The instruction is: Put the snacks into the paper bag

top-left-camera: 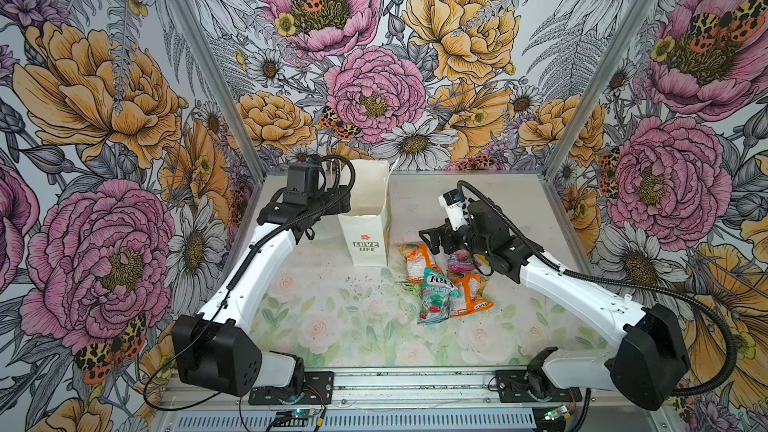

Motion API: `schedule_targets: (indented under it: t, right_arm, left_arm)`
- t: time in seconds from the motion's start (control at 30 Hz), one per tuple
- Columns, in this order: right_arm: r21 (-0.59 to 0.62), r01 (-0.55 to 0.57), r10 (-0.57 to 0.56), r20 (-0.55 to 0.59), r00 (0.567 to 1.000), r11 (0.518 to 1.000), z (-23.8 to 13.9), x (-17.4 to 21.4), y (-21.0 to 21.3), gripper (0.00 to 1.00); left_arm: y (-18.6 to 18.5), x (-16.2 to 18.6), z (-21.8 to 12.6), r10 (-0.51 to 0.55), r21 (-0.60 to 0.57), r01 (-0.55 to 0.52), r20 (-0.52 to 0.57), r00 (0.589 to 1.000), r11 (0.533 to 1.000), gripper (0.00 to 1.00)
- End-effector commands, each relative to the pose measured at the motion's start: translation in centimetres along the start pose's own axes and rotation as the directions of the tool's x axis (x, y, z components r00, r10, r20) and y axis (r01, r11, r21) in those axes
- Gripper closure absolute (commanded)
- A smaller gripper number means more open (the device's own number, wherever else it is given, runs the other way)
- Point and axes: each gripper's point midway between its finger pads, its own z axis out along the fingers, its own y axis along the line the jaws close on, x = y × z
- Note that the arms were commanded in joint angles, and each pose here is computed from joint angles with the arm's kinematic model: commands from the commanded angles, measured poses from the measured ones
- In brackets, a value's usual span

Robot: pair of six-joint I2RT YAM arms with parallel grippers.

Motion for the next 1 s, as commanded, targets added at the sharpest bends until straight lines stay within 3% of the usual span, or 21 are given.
schedule_targets:
  t: [0.0,0.13,0.77,0.97]
  right_arm:
    - [0.007,-0.001,0.001,0.012,1.000,1.000,0.1,-0.6,0.1,0.00]
    - [0.009,-0.002,0.002,0.008,1.000,1.000,0.3,-0.5,0.0,0.00]
    - [0.024,-0.003,0.003,0.002,1.000,1.000,0.3,-0.1,-0.3,0.00]
    - [0.027,-0.004,0.004,0.001,1.000,1.000,0.3,0.0,-0.3,0.01]
  left_arm:
    - [-0.2,-1.1,-0.1,-0.013,-0.017,0.014,0.026,1.000,1.000,0.15]
    - [-0.1,-1.3,0.0,-0.021,-0.020,0.022,0.025,0.999,1.000,0.25]
    - [-0.4,-1.2,0.6,-0.047,-0.008,0.047,0.012,0.999,0.999,0.51]
    - [-0.6,-0.8,1.1,-0.048,-0.003,0.048,-0.004,0.999,0.999,0.50]
